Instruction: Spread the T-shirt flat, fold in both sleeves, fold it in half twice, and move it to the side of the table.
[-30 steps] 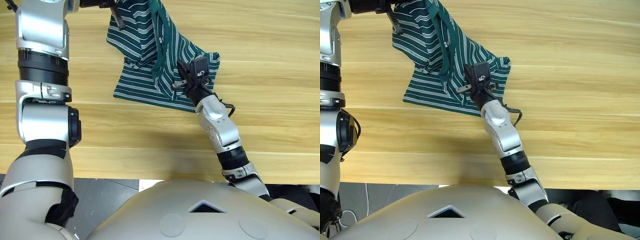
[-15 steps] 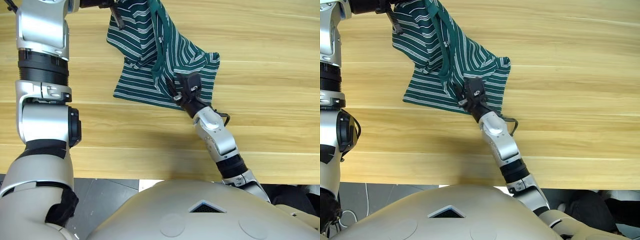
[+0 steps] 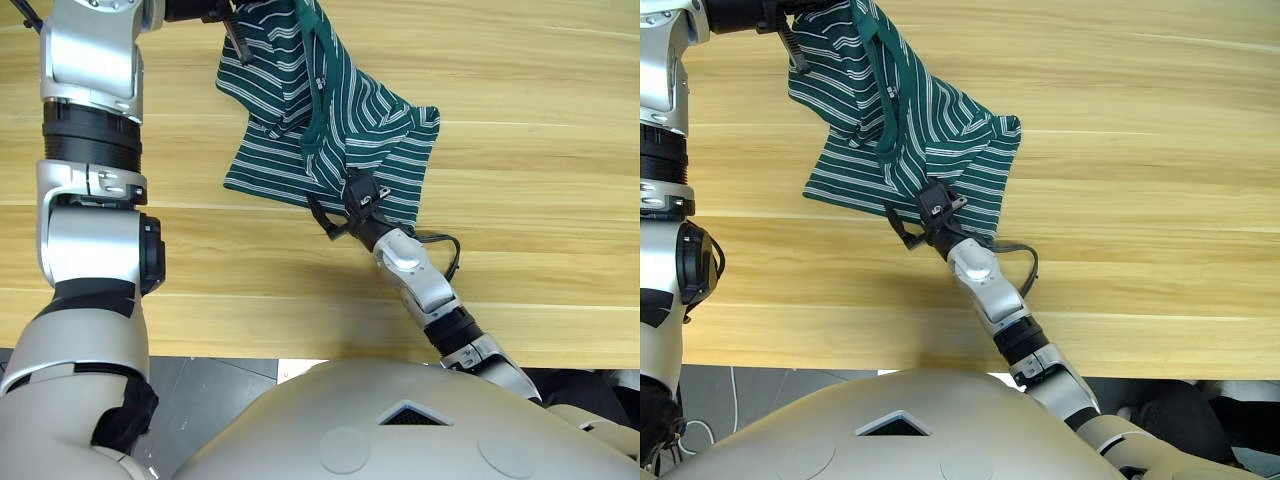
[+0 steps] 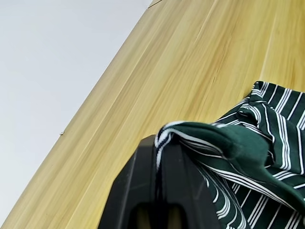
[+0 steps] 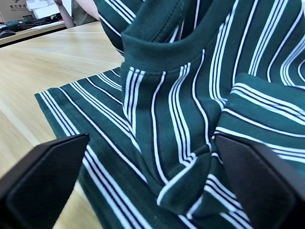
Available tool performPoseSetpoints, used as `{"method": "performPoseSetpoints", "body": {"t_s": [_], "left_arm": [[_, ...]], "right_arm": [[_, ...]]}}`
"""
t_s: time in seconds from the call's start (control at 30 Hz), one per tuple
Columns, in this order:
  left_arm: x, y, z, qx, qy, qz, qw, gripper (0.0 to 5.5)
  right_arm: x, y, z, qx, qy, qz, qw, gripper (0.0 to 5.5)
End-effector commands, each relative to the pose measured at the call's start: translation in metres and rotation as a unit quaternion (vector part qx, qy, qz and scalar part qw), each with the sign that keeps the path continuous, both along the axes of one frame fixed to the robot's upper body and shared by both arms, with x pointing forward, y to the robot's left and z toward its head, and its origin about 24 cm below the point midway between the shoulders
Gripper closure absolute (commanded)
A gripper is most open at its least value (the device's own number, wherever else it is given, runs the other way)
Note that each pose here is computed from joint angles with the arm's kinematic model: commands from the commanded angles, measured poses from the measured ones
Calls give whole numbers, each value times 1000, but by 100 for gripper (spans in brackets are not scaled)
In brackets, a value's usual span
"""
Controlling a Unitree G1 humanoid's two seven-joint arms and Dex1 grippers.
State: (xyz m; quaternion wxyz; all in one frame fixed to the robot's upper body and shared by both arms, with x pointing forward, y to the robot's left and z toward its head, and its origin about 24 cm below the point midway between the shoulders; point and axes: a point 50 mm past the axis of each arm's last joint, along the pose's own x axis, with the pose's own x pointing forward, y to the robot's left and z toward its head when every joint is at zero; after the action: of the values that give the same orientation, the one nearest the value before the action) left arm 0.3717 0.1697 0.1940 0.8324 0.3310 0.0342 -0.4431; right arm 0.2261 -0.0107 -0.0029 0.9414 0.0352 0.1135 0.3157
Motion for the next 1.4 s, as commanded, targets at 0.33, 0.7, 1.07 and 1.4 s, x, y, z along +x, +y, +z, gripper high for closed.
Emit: {"method": "performPoseSetpoints", "body": {"t_s": [0.33,0.7,1.07,1.4], "left_arm": [[0,-1,-10,11,11,-3,1000,550],[0,-4,-12,9,15,-8,1000,550],[0,-4,-14,11,15,-8,1000,550],[-1,-3,-19,12,17,-7,1000,550]], "right_arm": [[5,60,53,76,-98,11,992,12],[20,84,42,45,-82,-10,996,12],[26,96,42,55,-68,-9,996,63],[24,97,40,61,-65,-13,996,252]]}}
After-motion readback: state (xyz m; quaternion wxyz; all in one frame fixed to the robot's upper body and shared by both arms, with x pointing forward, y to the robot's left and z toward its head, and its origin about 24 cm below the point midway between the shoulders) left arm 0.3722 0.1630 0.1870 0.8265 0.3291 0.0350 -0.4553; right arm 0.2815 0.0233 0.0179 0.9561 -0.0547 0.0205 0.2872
